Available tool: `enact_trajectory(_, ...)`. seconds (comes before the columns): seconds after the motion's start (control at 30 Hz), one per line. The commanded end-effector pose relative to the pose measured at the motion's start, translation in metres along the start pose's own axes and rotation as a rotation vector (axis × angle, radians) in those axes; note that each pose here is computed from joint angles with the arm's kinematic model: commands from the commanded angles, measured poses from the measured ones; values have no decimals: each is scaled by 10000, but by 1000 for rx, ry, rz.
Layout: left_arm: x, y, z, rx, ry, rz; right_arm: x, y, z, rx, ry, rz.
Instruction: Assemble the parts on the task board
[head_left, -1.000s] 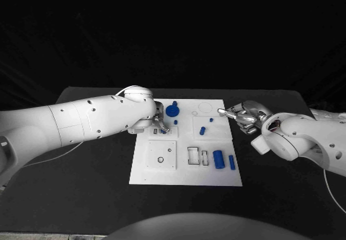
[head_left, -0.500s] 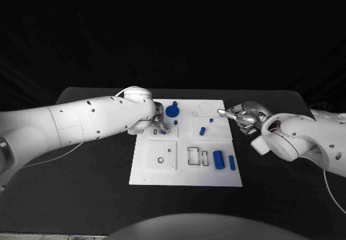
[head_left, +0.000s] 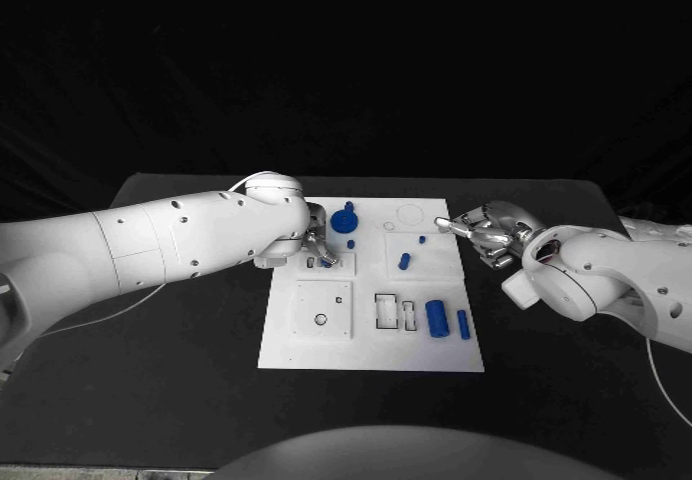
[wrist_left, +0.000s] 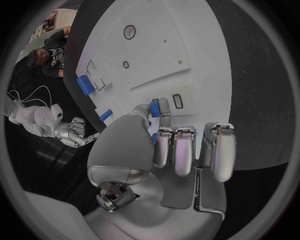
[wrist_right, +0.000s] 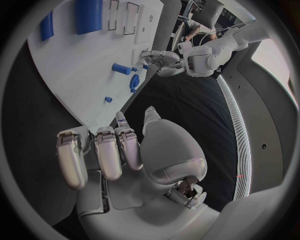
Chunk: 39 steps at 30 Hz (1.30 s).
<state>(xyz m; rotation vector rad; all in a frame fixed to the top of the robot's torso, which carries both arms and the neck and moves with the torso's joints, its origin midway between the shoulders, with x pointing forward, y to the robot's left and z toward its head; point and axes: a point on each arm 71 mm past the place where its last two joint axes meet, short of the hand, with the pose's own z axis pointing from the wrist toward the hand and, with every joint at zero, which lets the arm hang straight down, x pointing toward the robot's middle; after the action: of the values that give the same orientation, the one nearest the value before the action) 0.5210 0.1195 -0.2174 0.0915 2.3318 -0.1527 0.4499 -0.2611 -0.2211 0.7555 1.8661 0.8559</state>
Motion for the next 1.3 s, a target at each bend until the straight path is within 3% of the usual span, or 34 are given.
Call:
enact_trajectory(0.03,25,-6,6,7,21,5,9,-1,0,-4,10,-5)
enact_trajectory(0.53,29,21,8,10,32,5,10,-9,2,2,13,-5)
enact_trajectory(1.3,24,1,14,31,33,-2,16,-15,7,8,15,-4)
